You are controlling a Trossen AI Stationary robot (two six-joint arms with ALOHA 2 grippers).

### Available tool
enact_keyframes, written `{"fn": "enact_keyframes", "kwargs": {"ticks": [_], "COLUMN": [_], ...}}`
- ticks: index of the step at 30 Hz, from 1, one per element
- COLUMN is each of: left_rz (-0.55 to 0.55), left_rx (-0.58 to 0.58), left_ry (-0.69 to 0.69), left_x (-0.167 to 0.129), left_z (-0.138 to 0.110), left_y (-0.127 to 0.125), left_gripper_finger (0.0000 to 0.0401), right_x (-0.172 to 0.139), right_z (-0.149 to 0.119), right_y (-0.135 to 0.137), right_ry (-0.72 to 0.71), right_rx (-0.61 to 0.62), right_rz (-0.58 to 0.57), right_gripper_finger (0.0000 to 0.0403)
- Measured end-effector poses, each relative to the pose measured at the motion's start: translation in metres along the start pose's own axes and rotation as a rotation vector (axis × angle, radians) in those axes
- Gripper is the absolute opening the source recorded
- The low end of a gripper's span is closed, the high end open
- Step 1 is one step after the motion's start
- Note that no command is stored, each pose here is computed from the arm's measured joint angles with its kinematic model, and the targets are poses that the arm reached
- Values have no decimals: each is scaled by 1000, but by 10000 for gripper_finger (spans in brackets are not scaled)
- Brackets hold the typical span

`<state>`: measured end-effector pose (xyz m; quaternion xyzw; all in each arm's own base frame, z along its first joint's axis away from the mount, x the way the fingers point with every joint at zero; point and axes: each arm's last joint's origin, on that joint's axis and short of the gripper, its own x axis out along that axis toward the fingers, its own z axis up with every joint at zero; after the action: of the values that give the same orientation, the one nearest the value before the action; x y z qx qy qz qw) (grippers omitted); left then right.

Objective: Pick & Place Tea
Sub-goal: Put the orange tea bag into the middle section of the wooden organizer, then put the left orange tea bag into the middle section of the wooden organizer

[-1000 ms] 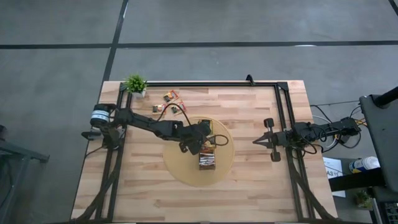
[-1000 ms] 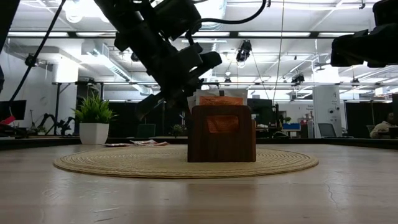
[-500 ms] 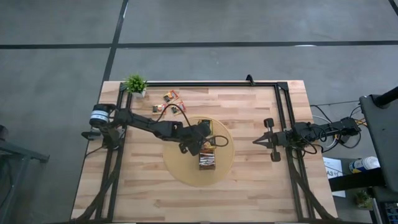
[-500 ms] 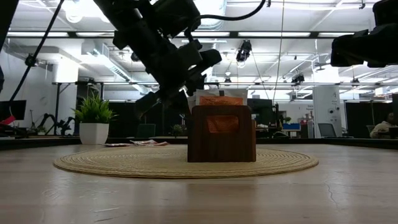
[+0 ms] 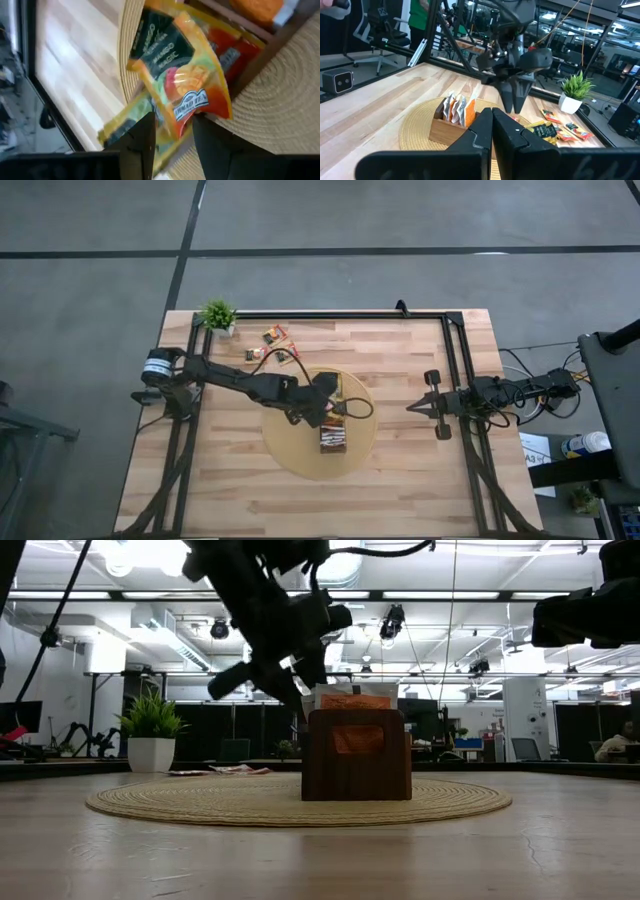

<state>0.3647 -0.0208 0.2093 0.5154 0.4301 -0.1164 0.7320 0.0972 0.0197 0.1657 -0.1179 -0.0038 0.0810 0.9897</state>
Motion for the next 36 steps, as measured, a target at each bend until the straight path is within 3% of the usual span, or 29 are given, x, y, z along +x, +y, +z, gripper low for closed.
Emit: {"fn": "enact_keyframes", "kwargs": {"ticks": [8, 18, 25, 36], "left_rz": [-46, -56, 56, -38], "left_rx": [-90, -142, -206, -396], "left_ry": [-102, -107, 141, 365], "left_x": [-12, -10, -7, -3], "left_z": [9, 9, -9, -53], "left_y": [15, 15, 19, 19], "left_gripper_finger": [124, 109, 71, 53], "right_x": [0, 0, 0, 0], "right_z": [0, 0, 0, 0], "right_y": [0, 0, 0, 0], "right_ry": [0, 0, 0, 0], "right_rx": [0, 0, 0, 0], "right_rz": [0, 0, 0, 0], "right_gripper_finger": [8, 8, 9, 9]}}
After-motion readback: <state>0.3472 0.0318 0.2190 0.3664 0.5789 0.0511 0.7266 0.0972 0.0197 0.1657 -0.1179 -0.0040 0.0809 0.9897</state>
